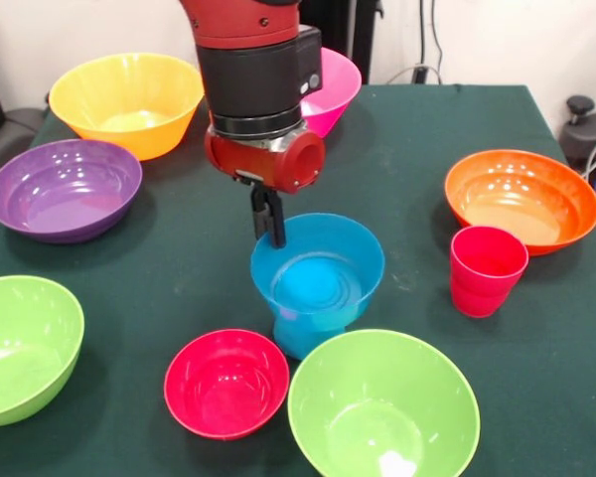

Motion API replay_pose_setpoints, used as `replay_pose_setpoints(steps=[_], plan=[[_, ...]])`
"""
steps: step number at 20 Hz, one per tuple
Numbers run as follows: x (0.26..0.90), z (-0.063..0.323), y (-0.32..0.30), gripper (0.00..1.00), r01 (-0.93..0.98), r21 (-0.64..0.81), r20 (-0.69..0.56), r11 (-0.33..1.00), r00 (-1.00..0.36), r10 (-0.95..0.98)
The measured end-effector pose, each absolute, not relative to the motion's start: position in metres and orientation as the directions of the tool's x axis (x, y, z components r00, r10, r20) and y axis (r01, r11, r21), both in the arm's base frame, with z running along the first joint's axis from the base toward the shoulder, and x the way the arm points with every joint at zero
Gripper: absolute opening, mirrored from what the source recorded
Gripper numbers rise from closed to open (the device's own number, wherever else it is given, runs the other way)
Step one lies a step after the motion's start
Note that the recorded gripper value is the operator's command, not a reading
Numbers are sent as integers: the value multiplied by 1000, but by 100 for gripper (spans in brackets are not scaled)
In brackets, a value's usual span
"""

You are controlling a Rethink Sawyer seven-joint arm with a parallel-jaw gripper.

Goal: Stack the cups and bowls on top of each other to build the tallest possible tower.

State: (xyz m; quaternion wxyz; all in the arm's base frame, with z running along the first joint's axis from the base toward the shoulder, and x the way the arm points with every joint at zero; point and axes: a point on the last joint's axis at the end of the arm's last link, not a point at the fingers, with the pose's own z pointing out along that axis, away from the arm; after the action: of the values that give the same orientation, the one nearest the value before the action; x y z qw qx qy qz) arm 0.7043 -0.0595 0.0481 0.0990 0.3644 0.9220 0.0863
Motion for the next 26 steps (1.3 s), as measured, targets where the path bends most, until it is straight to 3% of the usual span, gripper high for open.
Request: replay_pose_setpoints(steps=[12, 26], plan=[[696, 49, -25, 0, 622, 223, -106, 751, -750, 653], [695, 48, -26, 0, 624, 222, -104, 749, -749, 655]])
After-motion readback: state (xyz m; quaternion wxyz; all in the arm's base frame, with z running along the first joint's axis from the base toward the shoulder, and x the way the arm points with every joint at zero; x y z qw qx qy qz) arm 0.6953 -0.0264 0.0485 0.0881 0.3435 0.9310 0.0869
